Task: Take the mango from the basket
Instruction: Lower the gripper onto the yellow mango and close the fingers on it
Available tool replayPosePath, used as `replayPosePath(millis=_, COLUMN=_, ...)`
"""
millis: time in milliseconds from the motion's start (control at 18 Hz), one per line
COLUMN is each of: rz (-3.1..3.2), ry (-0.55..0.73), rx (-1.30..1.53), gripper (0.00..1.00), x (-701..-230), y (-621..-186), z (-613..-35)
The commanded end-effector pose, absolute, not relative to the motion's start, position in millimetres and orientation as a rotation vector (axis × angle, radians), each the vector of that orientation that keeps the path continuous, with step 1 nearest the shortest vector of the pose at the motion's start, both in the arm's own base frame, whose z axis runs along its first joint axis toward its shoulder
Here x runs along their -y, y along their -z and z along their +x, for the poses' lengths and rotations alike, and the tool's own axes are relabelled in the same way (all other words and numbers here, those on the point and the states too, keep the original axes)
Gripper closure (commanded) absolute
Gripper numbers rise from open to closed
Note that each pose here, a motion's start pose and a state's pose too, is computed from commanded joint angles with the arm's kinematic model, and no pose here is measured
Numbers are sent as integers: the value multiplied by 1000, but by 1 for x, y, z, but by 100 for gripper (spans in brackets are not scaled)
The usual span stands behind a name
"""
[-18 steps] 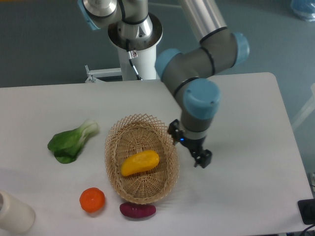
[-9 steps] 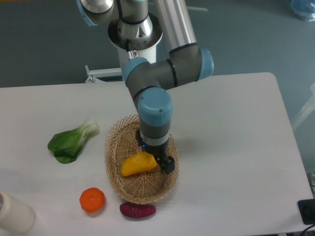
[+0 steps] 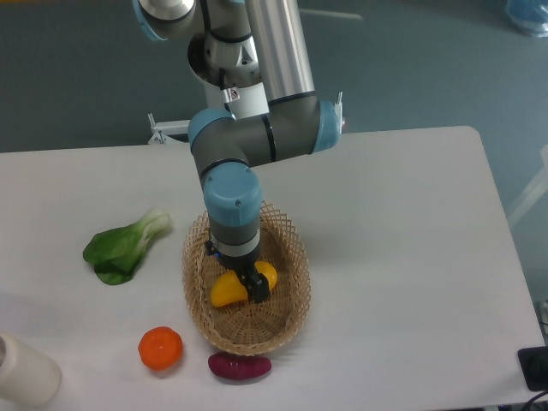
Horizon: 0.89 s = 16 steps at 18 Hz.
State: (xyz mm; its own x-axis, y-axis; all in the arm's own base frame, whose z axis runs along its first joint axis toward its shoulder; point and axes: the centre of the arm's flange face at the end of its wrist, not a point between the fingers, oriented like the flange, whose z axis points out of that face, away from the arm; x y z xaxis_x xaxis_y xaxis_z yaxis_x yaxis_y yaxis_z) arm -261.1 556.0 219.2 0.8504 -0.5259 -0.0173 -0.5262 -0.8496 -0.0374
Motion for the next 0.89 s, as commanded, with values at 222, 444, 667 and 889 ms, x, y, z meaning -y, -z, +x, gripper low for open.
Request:
replayPosePath(millis=222, rz=-2986, ry=-14, rx=-851, gripper=0, x=-558, y=-215, z=-262)
replayPosePath(millis=444, rz=-3016, ry=-39, rx=-830, gripper=14, x=-558, y=-212, z=-266)
replayPosePath(millis=667, rz=-3038, ry=-56, rx=-780, gripper=33, x=-559, y=-213, z=-268)
replayPosePath(millis=889, rz=-3037, ry=-58, rx=-780, gripper=35, x=-559, y=-215, z=-268)
